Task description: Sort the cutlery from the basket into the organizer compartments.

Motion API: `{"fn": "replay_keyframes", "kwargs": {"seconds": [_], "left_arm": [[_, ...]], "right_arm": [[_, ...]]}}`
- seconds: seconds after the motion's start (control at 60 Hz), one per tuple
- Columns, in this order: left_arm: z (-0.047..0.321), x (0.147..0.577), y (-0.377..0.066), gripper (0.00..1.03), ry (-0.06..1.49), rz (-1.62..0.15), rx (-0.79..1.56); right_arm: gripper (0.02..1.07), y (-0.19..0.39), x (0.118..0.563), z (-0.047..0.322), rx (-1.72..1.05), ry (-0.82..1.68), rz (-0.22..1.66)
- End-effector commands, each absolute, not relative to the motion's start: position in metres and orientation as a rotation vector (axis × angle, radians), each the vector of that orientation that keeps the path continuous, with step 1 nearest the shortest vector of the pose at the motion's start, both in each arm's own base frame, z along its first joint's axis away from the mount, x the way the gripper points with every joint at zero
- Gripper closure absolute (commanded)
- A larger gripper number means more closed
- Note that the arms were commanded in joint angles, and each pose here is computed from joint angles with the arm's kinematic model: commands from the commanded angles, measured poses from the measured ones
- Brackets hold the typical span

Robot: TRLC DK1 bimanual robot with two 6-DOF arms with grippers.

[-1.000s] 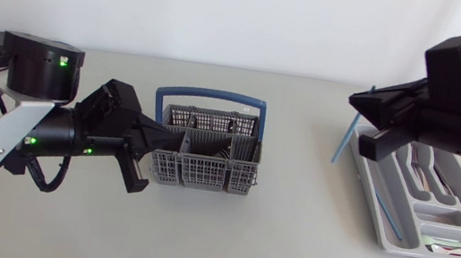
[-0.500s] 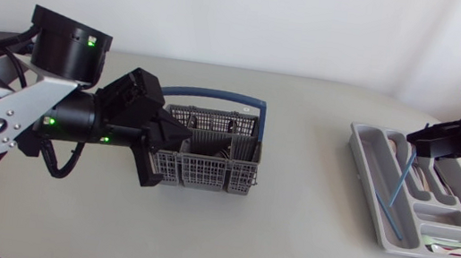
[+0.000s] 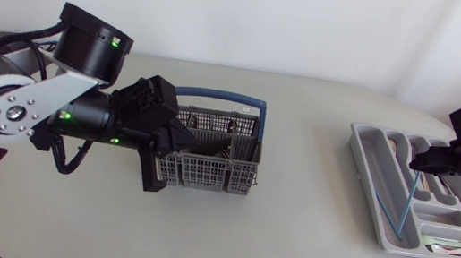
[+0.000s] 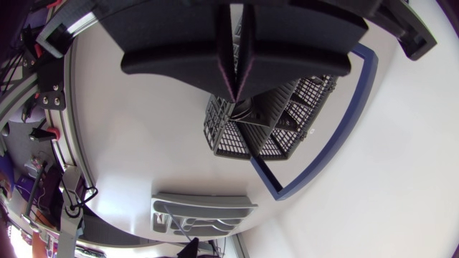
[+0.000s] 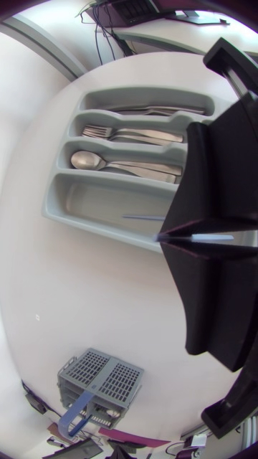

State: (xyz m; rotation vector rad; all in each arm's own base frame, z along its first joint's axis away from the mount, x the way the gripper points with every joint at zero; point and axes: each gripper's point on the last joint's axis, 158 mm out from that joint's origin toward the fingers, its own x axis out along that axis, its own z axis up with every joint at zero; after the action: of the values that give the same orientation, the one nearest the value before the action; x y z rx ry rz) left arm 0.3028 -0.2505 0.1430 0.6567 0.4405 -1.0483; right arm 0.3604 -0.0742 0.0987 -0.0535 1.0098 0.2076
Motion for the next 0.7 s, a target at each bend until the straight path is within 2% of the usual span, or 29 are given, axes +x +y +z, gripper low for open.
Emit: {"fn": "replay_keyframes", "kwargs": {"seconds": [0.0, 0.5, 0.6, 0.683], "left_arm": [[0.150, 0.306, -0.257, 1.00, 0.412, -1.068, 0.702], [0.134, 0.291, -0.258, 1.00, 0.469, -1.151, 0.797], [0.132, 0.288, -0.256, 1.00, 0.466, -1.162, 0.818], [0.132, 0.288, -0.256, 1.00, 0.466, -1.165, 0.825]], "right_arm": [[1.01, -0.080, 0.365, 0.085, -0.042, 1.045, 0.217], [0.99, -0.093, 0.385, 0.009, 0.011, 1.129, 0.194], [0.85, -0.101, 0.388, 0.001, 0.001, 1.128, 0.168], [0.79, -0.104, 0.387, -0.003, -0.010, 1.131, 0.153]]}}
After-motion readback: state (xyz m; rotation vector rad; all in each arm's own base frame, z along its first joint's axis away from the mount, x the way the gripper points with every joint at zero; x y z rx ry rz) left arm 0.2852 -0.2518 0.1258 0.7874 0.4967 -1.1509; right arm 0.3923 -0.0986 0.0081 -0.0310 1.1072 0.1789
